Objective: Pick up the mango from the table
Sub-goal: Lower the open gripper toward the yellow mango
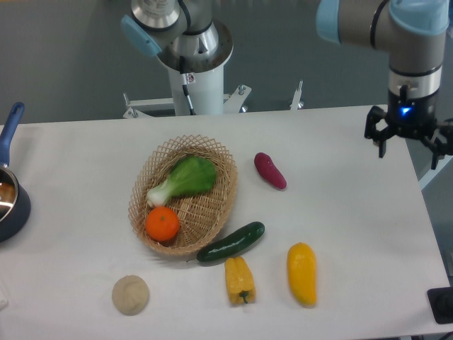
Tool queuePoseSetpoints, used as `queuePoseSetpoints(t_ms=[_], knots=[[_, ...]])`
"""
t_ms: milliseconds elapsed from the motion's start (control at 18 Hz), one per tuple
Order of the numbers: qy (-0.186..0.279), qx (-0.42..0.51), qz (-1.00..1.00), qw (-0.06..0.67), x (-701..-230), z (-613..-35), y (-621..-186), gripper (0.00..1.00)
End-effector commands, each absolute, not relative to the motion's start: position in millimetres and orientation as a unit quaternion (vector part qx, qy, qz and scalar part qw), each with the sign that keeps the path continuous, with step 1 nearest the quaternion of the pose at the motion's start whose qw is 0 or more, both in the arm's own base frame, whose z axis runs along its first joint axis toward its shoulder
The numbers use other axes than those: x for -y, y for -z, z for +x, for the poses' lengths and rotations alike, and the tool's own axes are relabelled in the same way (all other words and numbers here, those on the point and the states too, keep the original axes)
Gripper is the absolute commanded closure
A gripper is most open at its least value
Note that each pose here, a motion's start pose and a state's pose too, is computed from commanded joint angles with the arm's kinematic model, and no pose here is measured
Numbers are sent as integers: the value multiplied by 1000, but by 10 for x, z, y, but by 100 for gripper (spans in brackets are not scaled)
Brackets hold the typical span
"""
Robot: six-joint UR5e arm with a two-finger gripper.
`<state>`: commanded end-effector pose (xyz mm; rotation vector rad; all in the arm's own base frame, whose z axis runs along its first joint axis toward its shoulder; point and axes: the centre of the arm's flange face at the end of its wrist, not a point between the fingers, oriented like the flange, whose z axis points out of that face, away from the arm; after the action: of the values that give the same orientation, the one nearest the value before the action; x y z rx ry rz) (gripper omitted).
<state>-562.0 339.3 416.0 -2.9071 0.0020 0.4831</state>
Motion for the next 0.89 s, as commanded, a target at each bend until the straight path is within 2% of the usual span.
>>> queuePoseSetpoints(t_ms=[333,611,722,889], knots=[[-141,150,-970,129,-3807,-5594,-3860,0],[-89,182,-969,143,-4025,-5589,-3428,0],[-83,206,-964,143,-4198,-5539,-3276,0],[-72,194,-969,135,-4374,-5475,-3013,0]])
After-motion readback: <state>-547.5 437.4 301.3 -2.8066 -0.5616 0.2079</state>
